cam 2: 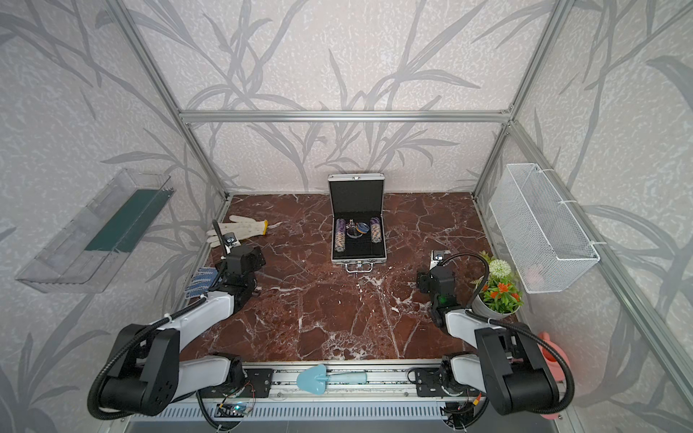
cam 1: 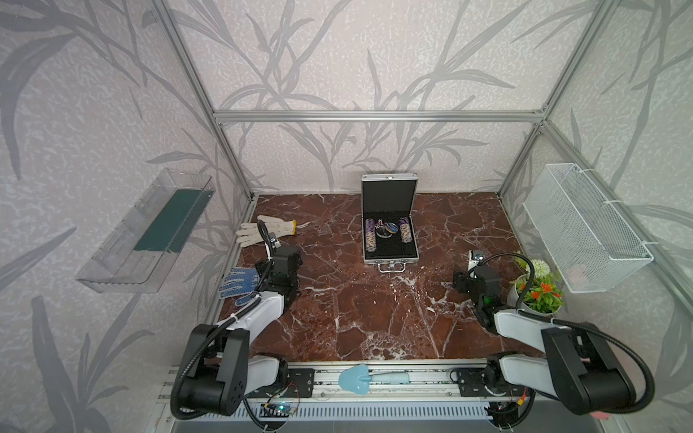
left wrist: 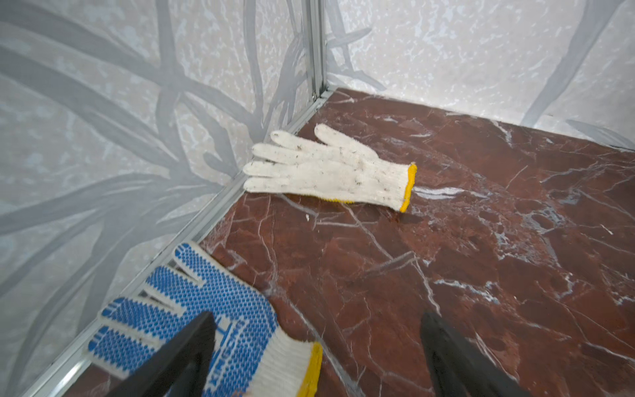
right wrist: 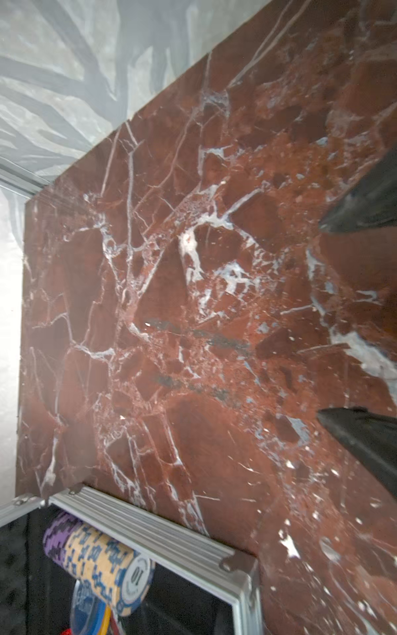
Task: Open the poker set cases
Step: Reset both arms
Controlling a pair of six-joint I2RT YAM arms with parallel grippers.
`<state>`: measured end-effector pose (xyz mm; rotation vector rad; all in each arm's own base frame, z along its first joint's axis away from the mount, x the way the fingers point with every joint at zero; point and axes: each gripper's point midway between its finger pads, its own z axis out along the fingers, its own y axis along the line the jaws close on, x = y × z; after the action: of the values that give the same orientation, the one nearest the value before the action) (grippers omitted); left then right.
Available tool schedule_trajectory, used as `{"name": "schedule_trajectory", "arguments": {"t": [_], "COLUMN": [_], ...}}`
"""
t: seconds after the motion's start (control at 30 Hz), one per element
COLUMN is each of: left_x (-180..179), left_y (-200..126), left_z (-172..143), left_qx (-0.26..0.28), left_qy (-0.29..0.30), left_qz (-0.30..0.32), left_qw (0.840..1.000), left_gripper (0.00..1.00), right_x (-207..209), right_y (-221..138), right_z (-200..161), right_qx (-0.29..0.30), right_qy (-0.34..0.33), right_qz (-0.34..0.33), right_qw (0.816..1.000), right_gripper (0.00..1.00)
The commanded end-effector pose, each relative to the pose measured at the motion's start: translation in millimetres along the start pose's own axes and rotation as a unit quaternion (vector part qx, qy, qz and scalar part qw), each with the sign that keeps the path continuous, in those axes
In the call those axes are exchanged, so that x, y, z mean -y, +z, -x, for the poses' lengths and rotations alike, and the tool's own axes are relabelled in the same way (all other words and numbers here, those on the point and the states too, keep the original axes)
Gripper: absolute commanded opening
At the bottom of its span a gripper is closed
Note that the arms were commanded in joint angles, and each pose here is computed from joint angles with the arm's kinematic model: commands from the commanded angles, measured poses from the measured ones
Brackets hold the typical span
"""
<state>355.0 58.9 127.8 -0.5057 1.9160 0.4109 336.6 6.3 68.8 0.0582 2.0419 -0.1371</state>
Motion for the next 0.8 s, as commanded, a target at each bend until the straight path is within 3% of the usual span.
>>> {"name": "schedule_trajectory", "arguments": {"t": [0.0,0.1,0.27,0.33,0.53,0.6,0.77], "left_x": [2.8,7.6,22.4,21.8,22.2,22.2,22.0], "left_y": [6.5,15.1,33.9,35.6,36.2,36.1,36.3], "left_z": [-1.1,3.3,-18.4,-21.2,-20.8,-20.6,-19.9], "left_qx": [0.023,0.055,0.033,0.011,0.013,0.013,0.015], "left_qy": [0.038,0.041,0.04,0.039,0.036,0.036,0.036], "left_qz": [-0.005,-0.022,-0.085,-0.097,-0.103,-0.102,-0.102], "left_qw": [0.999,0.997,0.995,0.994,0.994,0.994,0.994], "left_gripper": [0.94,0.97,0.97,0.97,0.99,0.99,0.99], "right_x": [1.1,-12.0,-21.4,-25.5,-17.4,-17.5,-17.4], "right_y": [3.7,22.2,29.3,33.7,37.5,38.5,38.3], "right_z": [69.9,57.0,48.6,48.4,51.1,50.3,49.8], "right_qx": [0.134,0.113,0.089,0.088,0.089,0.087,0.085], "right_qy": [-0.001,-0.02,-0.033,-0.031,-0.021,-0.021,-0.022], "right_qz": [-0.015,0.01,0.033,0.046,0.024,0.024,0.024], "right_qw": [0.991,0.993,0.995,0.995,0.995,0.996,0.996], "right_gripper": [0.8,0.79,0.8,0.81,0.85,1.0,0.99]}}
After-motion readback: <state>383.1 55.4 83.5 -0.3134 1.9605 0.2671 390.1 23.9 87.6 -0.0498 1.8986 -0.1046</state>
